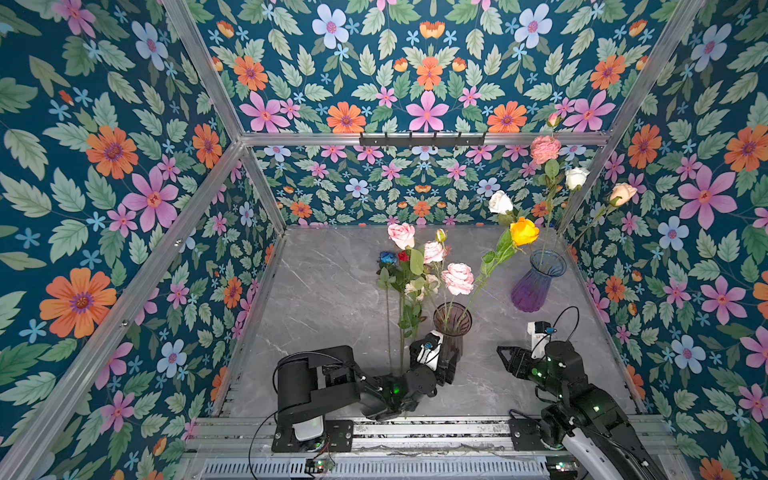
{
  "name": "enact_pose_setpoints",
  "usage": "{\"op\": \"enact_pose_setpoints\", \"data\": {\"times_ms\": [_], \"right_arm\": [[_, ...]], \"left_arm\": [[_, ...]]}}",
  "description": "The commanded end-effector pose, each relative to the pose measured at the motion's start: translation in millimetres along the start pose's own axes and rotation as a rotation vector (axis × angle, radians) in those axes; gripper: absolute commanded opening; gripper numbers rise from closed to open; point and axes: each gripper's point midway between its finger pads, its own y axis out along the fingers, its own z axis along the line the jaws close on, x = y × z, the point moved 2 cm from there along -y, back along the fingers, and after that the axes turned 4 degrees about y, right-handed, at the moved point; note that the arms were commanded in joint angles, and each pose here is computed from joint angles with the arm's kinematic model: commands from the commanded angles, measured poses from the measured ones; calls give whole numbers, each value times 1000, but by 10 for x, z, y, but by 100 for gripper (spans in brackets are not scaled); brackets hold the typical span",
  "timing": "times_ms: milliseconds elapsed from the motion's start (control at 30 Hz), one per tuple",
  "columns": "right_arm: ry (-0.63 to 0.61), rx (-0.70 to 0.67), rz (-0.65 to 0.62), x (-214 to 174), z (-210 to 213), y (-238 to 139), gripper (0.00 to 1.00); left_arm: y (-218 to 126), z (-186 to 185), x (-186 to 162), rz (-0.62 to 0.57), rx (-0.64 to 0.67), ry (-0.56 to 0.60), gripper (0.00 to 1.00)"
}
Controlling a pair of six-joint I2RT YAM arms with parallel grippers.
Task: Arrange the flowers into the vase
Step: 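Close the left gripper around the base of the ribbed vase, then hold the ribbed vase left while right grasps the purple vase's yellow rose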
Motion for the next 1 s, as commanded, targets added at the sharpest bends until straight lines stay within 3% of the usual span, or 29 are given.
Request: {"op": "enact_pose_setpoints", "data": {"times_ms": [0,233,433,700,967], "right_arm": [[-10,13,-26,60,41,-9,56],[-12,13,-25,64,44,-4,56],[-12,12,-20,63,47,5,56],[-10,9,-19,62,43,3,56],[11,48,-87,344,285,-128,55]], "left_arm": [[149,71,-3,25,1,19,88],[365,290,78,4,22,14,87],[357,48,221,-46,-126,144,90],[247,-54,312,-74,-266,201,90],[245,-2,275,-35,-246,235,90]]}}
